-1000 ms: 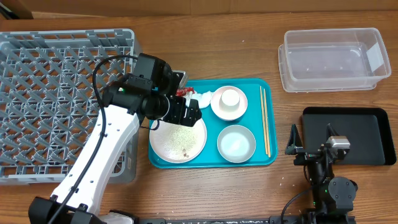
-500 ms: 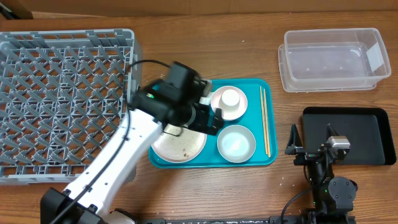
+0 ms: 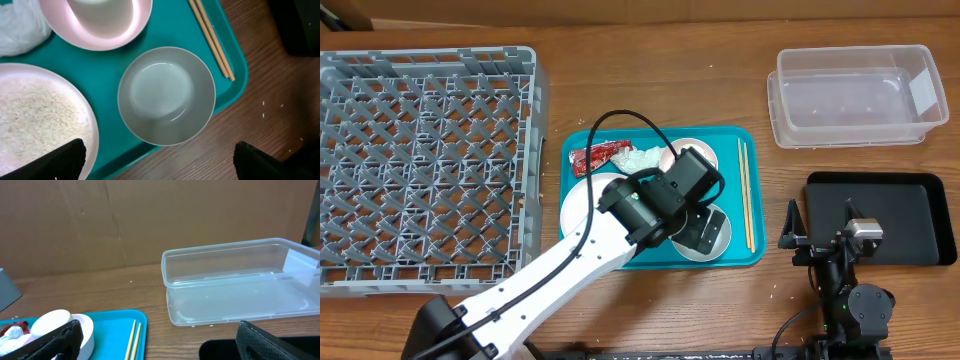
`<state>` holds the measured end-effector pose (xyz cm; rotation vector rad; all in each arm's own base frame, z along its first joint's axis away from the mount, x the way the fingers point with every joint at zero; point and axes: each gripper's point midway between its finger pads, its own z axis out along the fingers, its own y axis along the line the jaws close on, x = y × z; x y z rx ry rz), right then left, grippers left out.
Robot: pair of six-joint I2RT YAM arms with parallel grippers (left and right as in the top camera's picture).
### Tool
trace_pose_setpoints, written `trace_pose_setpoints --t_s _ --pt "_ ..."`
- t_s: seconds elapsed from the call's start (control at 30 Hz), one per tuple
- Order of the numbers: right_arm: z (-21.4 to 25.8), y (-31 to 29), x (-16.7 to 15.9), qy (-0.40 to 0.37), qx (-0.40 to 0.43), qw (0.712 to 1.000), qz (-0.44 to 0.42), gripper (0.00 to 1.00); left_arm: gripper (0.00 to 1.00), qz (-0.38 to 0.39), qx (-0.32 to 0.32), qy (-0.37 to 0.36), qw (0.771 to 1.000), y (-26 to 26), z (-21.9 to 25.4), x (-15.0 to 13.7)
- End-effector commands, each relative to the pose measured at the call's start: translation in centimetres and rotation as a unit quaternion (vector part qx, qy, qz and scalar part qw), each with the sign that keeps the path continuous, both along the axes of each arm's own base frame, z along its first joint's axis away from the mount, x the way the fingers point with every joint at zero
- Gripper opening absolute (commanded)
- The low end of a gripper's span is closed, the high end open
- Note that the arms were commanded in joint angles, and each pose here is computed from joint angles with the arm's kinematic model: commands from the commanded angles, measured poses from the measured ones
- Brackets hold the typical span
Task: Sort waste into correct bins and load items into the dishwasher
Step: 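Reach the left gripper to the white bowl on the tray, then grasp the rim of the white bowl with the left gripper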
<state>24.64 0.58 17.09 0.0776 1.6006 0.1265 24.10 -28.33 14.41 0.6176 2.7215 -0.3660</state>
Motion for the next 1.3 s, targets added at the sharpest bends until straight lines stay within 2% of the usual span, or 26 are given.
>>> trace_pose_setpoints --t_s 0.0,0.07,0.13,0.27,0.43,0.53,0.8,1.07,1.27 --pt "-0.2 -0.1 0.0 -0.002 -0.002 1.000 -0.003 1.00 0.82 -0.013 0.009 0.020 1.000 -1.4 -1.5 -0.6" --pt "-0.2 -0.1 0.0 -0.002 -0.002 1.000 -0.003 1.00 0.67 -0.029 0.021 0.030 0.999 -2.0 -2.7 -1.2" --pt "-0.2 -0.1 0.0 -0.002 -0.002 1.000 -0.003 1.00 0.58 -0.054 0.036 0.034 0.997 -2.6 -4.0 -1.7" --pt "-0.2 -0.1 0.0 -0.002 -0.002 1.000 -0.003 1.00 0.56 -0.080 0.056 0.050 0.994 -3.4 -6.0 -2.8" --pt "-0.2 -0.1 0.0 -0.002 -0.002 1.000 -0.003 1.00 0.52 -0.129 0.039 0.096 0.986 -5.0 -7.3 -5.4" --pt "-0.2 -0.1 0.0 -0.002 -0.002 1.000 -0.003 1.00 0.53 -0.143 0.043 0.094 0.984 -5.2 -7.5 -5.7" --pt "-0.2 -0.1 0.0 -0.002 -0.002 1.000 -0.003 1.00 0.57 -0.166 0.058 0.054 0.983 -5.4 -8.4 -4.7" --pt "-0.2 -0.1 0.0 -0.002 -0.002 1.000 -0.003 1.00 0.46 -0.183 0.073 0.059 0.979 -5.6 -10.8 -4.6" --pt "-0.2 -0.1 0.0 -0.002 -0.002 1.000 -0.003 1.00 0.44 -0.180 0.075 0.047 0.980 -5.7 -11.0 -4.0"
